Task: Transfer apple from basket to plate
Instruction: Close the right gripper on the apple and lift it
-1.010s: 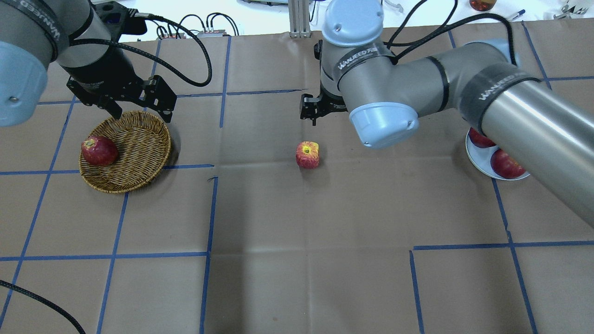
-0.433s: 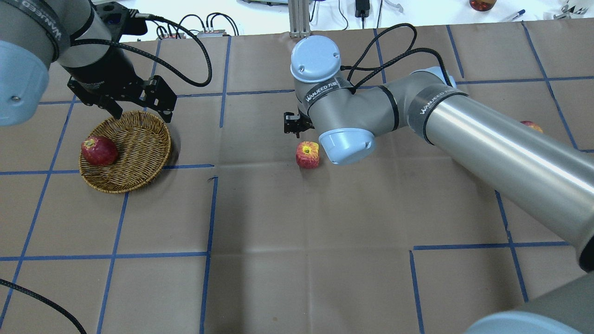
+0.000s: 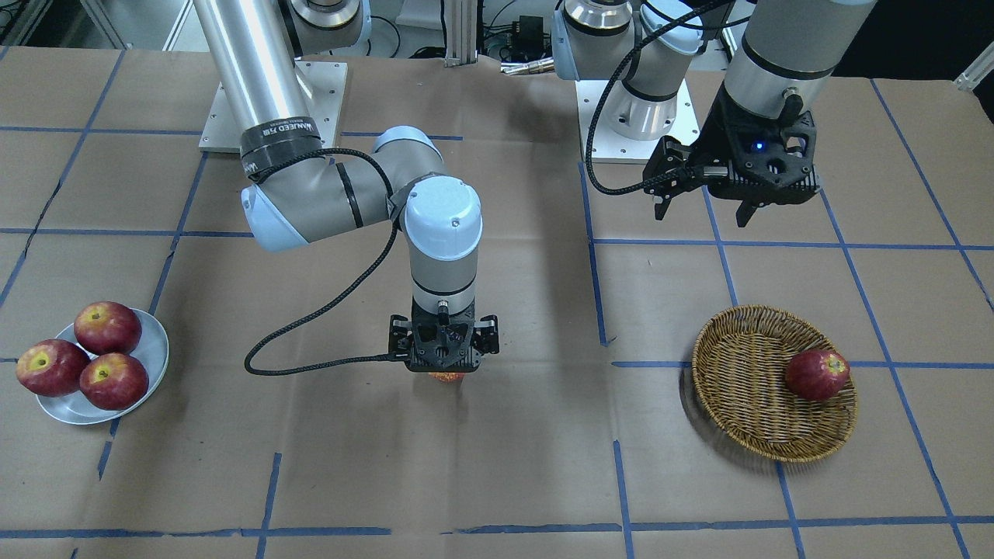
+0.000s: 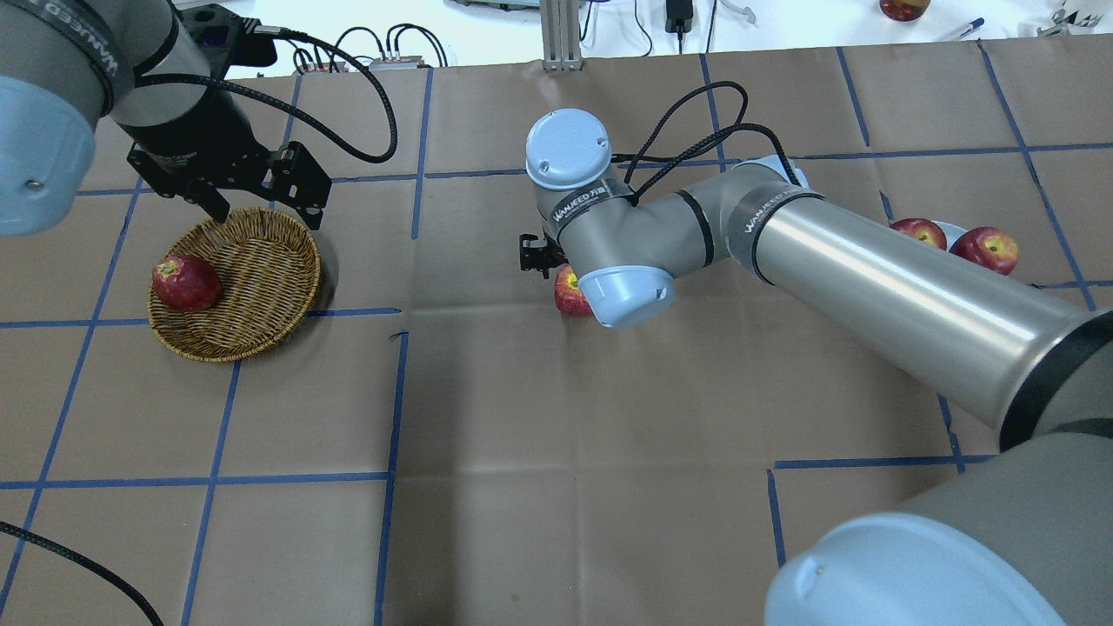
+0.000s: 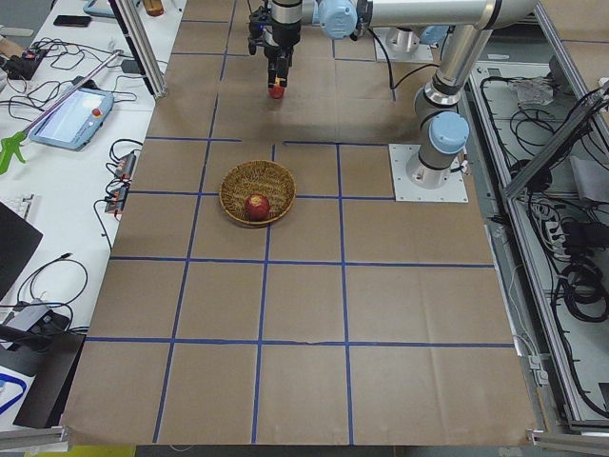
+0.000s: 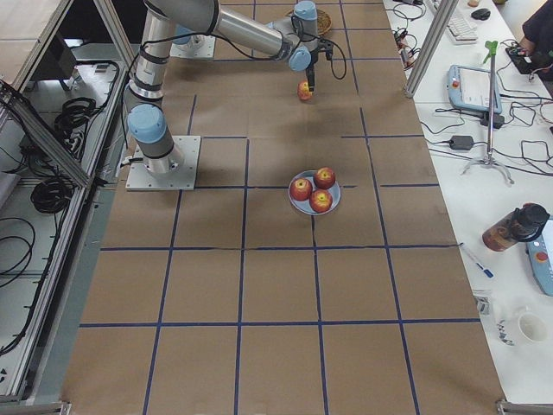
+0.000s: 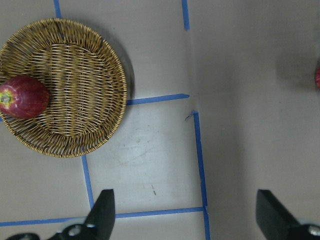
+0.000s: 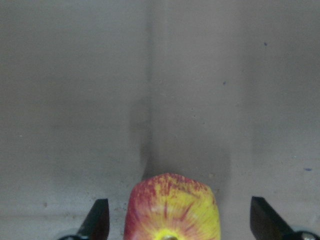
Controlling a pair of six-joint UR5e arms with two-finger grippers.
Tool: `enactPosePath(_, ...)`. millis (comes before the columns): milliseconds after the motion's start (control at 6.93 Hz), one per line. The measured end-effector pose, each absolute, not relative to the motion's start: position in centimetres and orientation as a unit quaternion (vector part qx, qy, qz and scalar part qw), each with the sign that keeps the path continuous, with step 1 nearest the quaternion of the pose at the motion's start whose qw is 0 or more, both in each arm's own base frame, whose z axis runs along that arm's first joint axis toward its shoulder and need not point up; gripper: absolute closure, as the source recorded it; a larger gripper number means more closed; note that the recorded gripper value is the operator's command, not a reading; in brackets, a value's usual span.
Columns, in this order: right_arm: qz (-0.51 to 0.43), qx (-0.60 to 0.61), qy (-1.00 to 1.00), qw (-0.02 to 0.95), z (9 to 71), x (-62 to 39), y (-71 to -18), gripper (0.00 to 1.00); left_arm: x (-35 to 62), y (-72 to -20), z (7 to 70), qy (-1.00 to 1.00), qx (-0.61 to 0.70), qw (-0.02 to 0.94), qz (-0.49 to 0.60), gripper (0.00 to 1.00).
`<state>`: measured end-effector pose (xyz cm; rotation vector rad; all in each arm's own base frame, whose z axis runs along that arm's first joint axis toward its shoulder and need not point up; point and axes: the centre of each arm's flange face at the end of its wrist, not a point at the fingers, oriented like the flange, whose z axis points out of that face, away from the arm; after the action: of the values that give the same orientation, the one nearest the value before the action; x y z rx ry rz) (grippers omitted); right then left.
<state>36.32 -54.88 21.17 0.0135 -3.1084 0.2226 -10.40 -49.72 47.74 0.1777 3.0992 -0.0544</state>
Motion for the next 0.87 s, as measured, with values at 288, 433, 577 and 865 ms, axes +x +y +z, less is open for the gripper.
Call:
enactPosePath(288, 0.061, 0.005, -0.998, 0.017, 19.7, 36.4, -54.7, 0.31, -10.4, -50.1, 47.2, 0.998, 0.057, 0.018, -0.013, 0.01)
enactPosePath(433, 0.060, 0.006, -0.998, 0.019, 19.5, 36.5, -54.6, 0.48, -10.4, -50.2, 46.9, 0.998, 0.058, 0.018, -0.011, 0.01)
enactPosePath(577, 0.059, 0.007, -0.998, 0.020, 19.5, 36.6, -54.6, 0.56, -10.4, -50.3, 46.7, 0.998, 0.057, 0.017, -0.008, 0.01)
enactPosePath(865, 0.064, 0.006, -0.998, 0.018, 20.4, 36.5, -54.7, 0.59, -10.5, -50.4, 46.4, 0.998, 0.058, 0.016, -0.006, 0.01)
